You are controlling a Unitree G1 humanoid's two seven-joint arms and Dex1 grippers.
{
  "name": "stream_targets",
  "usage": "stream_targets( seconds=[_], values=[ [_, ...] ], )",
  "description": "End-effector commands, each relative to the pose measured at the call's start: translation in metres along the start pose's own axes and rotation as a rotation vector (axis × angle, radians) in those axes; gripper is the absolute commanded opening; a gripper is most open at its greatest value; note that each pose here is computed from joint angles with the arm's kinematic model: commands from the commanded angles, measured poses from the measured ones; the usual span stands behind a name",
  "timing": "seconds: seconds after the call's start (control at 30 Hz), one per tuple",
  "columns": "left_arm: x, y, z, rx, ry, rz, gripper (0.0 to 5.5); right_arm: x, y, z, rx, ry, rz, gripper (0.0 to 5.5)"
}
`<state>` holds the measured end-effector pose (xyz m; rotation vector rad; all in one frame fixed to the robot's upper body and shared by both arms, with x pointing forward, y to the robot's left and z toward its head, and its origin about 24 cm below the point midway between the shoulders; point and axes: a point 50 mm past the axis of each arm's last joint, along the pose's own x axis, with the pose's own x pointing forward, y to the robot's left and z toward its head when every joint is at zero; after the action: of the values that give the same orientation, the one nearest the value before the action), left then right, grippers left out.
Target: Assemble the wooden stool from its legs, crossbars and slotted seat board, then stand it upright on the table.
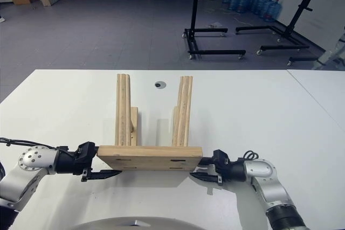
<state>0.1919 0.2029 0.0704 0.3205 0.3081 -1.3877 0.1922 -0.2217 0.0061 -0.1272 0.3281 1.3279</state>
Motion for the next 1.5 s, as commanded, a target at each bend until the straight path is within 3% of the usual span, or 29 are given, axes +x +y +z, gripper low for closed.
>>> stream_targets(
  seconds=[0.03,0.2,0.33,0.57,0.73,0.9,1.0,1.07,1.13,1.3,1.43,1.5],
  values=[
    [0.002,0.003,0.000,0.016,0.005,-0.013,2.20,0.005,-0.005,0.002,-0.028,-0.010,0.024,1.35],
    [0.004,0.004,-0.001,0.015,-0.003,-0.020,1.57,0.006,-0.010,0.001,-0.041,-0.011,0.032,1.33],
    [0.008,0.001,-0.002,0.007,-0.029,-0.033,1.45,-0.001,-0.010,-0.009,-0.040,-0.015,0.017,1.33],
    [-0.002,0.006,0.042,-0.189,-0.282,-0.042,1.42,-0.022,0.013,-0.002,0.132,-0.059,0.184,1.32],
    [-0.029,-0.012,0.083,-0.369,-0.418,-0.178,1.42,-0.047,0.034,0.029,0.338,-0.045,0.338,1.28],
    [-0.034,-0.029,0.116,-0.508,-0.416,-0.195,1.42,-0.064,0.038,0.075,0.610,-0.057,0.468,1.25],
    [-0.032,-0.056,0.118,-0.626,-0.375,-0.255,1.42,-0.073,0.041,0.093,0.782,-0.084,0.517,1.25],
    [-0.032,-0.069,0.118,-0.746,-0.386,-0.256,1.42,-0.064,0.031,0.197,0.746,-0.106,0.627,1.25],
    [-0.032,-0.079,0.116,-0.814,-0.370,-0.248,1.42,-0.065,0.046,0.240,0.740,-0.050,0.698,1.24],
    [-0.034,-0.079,0.108,-0.911,-0.343,-0.167,1.42,-0.069,0.042,0.253,0.805,0.006,0.748,1.21],
    [-0.048,-0.041,0.106,-0.900,-0.406,-0.029,1.42,-0.069,0.042,0.257,0.876,0.048,0.810,1.07],
    [-0.053,-0.024,0.108,-0.880,-0.425,0.036,1.42,-0.070,0.042,0.259,0.907,0.063,0.837,0.66]
  ],
)
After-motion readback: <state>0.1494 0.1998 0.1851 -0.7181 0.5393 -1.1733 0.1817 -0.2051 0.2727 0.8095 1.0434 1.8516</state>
